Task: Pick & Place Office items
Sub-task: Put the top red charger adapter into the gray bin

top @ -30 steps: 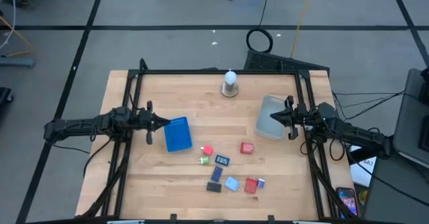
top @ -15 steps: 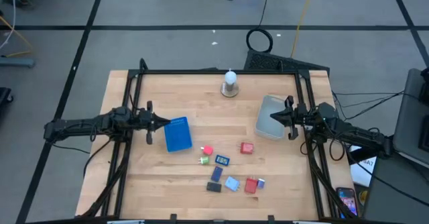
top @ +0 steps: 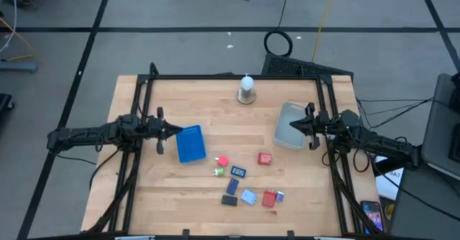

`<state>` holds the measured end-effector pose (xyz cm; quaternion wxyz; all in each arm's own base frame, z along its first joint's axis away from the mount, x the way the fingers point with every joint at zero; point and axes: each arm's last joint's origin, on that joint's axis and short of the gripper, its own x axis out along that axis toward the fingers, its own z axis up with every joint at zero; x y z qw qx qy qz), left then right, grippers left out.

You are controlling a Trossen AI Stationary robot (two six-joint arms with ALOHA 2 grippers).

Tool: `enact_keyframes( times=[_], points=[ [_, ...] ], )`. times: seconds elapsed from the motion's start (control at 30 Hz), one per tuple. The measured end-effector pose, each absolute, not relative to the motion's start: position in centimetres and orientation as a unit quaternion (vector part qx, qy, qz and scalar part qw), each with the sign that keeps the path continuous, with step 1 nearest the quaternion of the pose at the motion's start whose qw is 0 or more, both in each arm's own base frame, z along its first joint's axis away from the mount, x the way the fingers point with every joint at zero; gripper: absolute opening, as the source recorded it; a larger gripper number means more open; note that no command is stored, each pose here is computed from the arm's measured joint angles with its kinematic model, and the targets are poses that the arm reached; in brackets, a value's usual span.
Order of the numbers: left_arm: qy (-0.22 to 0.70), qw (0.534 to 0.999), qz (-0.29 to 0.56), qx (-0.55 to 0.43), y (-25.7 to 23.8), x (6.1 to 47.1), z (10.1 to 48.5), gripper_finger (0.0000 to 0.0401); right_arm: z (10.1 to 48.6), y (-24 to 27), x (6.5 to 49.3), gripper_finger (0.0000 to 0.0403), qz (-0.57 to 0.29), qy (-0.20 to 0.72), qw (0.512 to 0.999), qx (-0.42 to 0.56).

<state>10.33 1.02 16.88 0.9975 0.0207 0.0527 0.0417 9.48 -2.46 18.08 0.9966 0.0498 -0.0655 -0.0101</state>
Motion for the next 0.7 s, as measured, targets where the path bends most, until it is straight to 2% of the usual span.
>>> enact_keyframes(
  times=[0.4, 0.7],
  points=[
    [0.011, 0.999, 0.040, -0.005, 1.01, 10.38, 17.67, 0.0026, 18.08, -2.46, 9.48, 0.0000, -0.010, -0.066, 0.997, 0.050],
    [0.014, 0.992, 0.124, -0.034, 1.48, 10.31, 17.53, 0.0026, 18.19, -2.45, 9.47, 0.0000, -0.010, -0.071, 0.996, 0.048]
  ],
)
